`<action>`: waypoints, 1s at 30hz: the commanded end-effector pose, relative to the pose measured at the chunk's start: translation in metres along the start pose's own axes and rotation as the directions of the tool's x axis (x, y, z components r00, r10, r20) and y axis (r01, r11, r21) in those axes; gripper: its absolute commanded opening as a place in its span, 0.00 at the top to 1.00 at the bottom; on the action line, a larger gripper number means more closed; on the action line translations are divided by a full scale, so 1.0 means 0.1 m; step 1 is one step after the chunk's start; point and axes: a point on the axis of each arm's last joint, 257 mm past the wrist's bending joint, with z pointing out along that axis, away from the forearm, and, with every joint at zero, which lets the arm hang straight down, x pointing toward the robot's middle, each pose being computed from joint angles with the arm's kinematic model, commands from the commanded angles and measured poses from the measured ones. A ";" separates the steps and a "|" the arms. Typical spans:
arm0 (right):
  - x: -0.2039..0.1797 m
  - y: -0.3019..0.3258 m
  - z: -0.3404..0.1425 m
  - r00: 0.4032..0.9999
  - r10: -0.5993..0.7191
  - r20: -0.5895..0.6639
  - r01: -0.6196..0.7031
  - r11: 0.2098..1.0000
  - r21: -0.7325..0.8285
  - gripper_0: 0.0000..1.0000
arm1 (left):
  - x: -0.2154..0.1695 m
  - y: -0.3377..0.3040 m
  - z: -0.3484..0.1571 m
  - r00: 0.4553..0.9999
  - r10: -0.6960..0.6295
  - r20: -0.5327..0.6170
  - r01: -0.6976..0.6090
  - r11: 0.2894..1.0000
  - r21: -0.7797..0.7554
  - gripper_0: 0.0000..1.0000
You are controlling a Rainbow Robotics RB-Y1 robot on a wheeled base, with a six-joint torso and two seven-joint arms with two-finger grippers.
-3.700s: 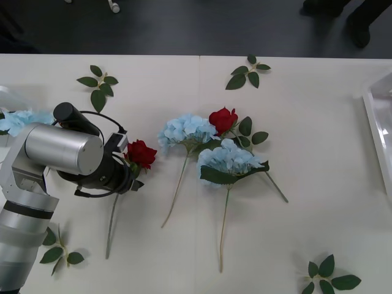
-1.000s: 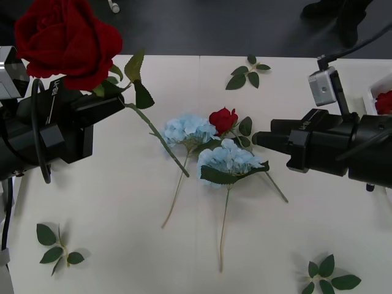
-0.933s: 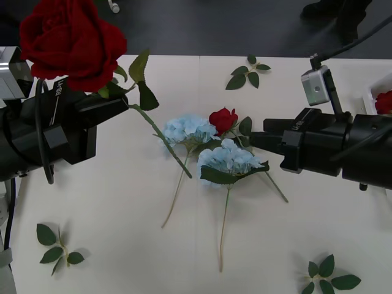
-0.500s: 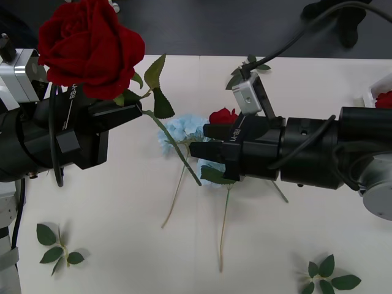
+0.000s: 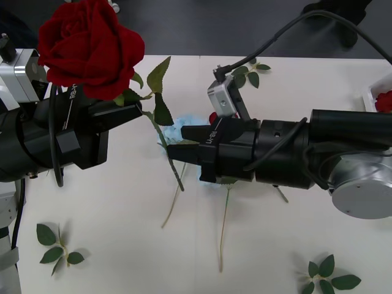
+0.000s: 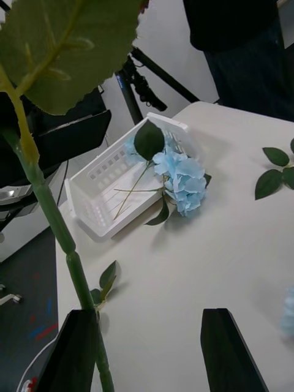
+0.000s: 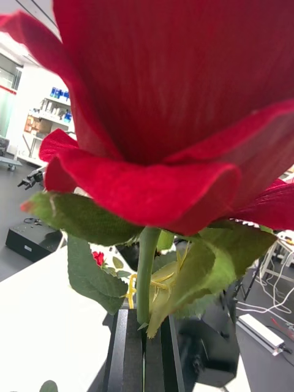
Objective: Put the red flowers into the right box and the blue flowers into the left box
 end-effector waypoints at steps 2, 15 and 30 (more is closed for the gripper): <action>-0.07 0.11 0.13 0.999 -0.045 0.015 0.046 0.998 -0.036 0.51 | -0.05 -0.07 0.01 0.998 0.057 0.003 -0.057 0.998 0.002 1.00; -0.06 0.12 0.16 0.999 -0.037 0.017 0.038 0.998 -0.040 0.74 | -0.05 -0.07 0.01 0.998 0.057 0.003 -0.057 0.998 0.002 1.00; -0.07 0.11 0.15 0.999 -0.022 0.024 0.023 0.999 -0.040 1.00 | -0.05 -0.07 0.01 0.998 0.057 0.003 -0.057 0.998 0.002 0.70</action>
